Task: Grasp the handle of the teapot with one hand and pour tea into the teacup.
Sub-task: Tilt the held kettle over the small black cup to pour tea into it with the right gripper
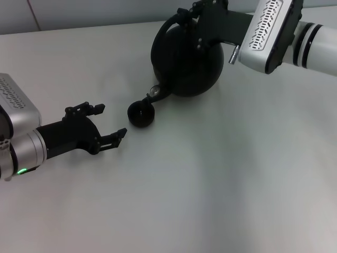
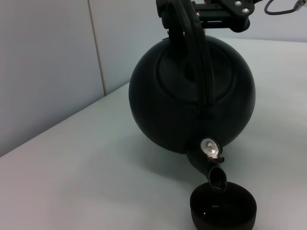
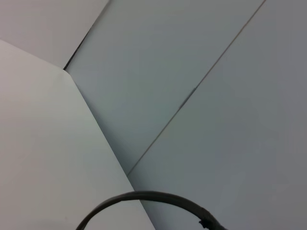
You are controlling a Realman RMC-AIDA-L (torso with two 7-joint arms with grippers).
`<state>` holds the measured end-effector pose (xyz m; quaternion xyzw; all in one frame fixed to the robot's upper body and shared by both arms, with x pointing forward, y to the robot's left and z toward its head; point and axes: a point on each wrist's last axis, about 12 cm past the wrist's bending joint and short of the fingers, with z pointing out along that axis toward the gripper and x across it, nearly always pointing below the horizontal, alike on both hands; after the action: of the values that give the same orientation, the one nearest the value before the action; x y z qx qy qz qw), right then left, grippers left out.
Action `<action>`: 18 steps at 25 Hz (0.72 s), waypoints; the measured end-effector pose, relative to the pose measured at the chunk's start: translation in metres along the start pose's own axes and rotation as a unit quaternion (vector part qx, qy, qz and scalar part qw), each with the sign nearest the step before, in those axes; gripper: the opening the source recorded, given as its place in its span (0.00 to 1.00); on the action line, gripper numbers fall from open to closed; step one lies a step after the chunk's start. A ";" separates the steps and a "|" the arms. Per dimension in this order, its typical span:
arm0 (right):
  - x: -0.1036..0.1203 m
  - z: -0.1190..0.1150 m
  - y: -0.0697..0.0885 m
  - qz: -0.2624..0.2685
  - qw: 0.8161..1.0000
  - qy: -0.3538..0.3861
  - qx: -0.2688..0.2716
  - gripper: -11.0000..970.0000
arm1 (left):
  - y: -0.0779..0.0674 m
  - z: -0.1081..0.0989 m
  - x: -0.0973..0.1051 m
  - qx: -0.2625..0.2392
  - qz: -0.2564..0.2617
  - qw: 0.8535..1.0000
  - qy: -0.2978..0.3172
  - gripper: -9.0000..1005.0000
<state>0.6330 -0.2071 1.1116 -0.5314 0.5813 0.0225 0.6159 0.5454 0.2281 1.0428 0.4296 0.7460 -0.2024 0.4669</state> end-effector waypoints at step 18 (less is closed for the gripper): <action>-0.003 0.003 0.001 -0.011 1.000 0.000 -0.005 0.10 | 0.001 -0.001 0.001 -0.001 0.000 1.000 0.001 0.81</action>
<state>0.6332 -0.2030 1.1126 -0.5408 0.5756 0.0186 0.6132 0.5457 0.2292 1.0427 0.4294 0.7465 -0.2013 0.4668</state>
